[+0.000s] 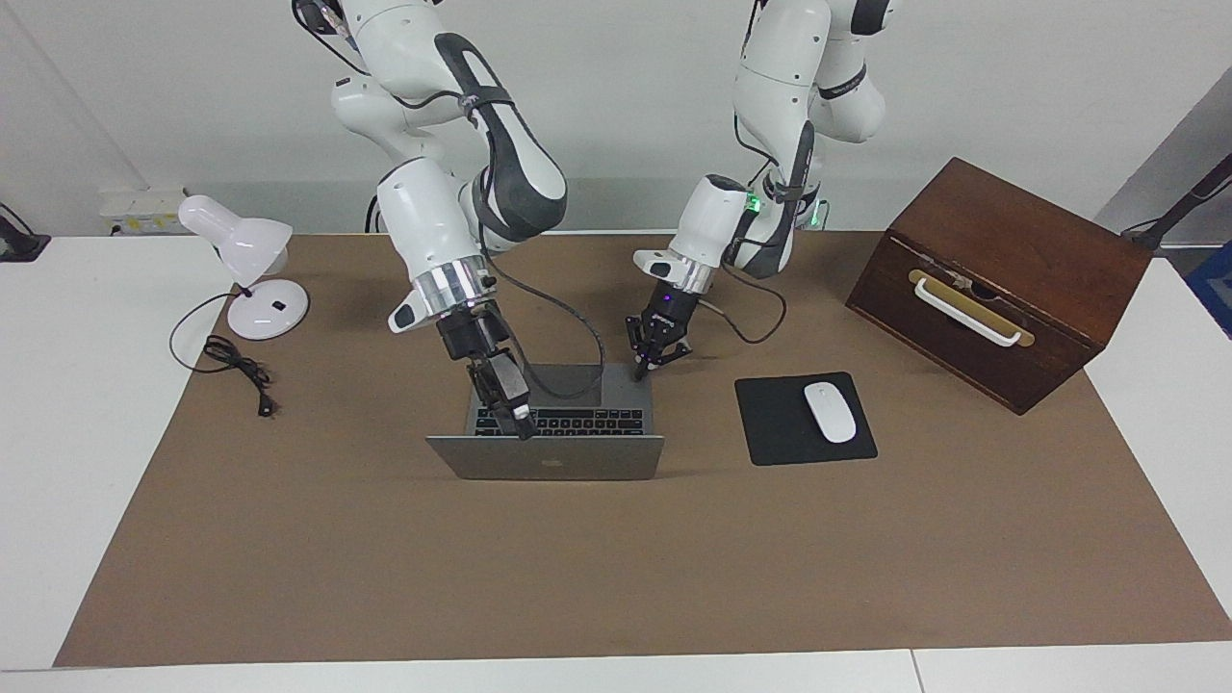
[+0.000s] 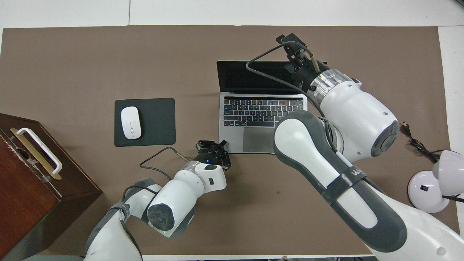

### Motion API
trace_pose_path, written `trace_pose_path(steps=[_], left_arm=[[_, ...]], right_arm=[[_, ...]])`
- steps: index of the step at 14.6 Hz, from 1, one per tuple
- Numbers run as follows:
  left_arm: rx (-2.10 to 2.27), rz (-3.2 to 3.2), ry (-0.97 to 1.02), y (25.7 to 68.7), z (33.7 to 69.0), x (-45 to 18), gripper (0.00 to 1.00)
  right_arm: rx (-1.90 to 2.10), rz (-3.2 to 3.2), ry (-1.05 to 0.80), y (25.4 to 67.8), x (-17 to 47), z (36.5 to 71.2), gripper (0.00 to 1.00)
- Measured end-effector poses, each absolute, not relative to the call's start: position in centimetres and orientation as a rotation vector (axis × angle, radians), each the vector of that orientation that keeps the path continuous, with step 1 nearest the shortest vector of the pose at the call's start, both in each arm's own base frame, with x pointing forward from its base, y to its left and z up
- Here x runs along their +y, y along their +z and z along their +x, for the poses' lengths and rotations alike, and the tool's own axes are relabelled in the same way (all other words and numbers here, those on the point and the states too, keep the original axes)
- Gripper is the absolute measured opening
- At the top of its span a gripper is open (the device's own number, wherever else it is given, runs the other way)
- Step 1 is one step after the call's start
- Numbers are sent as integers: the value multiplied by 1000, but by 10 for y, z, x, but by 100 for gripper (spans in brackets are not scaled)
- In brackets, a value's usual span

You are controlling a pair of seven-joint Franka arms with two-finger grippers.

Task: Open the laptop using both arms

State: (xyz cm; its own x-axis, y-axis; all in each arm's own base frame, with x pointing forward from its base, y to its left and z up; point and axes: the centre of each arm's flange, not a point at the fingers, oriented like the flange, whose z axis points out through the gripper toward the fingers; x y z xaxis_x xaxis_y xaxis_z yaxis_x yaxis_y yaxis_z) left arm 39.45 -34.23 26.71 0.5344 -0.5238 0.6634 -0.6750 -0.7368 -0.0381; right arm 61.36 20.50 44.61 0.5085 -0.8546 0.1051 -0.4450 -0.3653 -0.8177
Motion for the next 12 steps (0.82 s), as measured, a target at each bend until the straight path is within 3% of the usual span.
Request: trace_pose_path(steps=[5,12], left_arm=[[-1004,2552,991,267,396,-342,1],[-900,2537,1029,284,404,-347,1]], right_arm=[[1016,-1988,-647,462,223,616,100],[866,-2040,-539,519,224,639,100]])
